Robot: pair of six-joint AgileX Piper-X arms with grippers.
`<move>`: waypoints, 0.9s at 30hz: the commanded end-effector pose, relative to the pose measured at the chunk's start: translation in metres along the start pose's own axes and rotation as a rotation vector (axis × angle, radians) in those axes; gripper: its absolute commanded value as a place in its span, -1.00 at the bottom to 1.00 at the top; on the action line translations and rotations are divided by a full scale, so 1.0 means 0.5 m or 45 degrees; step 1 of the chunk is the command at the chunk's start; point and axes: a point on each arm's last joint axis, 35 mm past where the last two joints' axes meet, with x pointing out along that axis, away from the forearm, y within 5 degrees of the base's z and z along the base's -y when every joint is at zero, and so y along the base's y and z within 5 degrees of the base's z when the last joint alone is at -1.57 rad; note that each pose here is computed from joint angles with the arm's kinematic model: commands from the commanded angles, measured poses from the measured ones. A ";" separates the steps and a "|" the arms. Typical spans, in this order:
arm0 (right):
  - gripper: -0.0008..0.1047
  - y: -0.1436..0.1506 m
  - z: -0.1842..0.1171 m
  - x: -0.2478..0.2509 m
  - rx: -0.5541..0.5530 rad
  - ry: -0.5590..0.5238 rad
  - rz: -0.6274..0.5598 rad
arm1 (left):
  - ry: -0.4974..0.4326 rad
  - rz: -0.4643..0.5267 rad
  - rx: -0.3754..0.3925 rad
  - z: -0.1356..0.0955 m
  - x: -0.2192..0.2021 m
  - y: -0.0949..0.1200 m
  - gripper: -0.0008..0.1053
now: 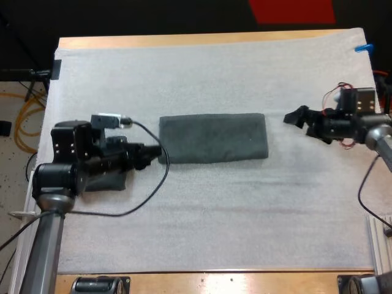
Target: Pick towel from pile fold and stack
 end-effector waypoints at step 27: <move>0.44 0.087 -0.043 0.223 -0.068 0.391 0.368 | 0.073 0.022 0.007 -0.033 -0.026 -0.017 0.21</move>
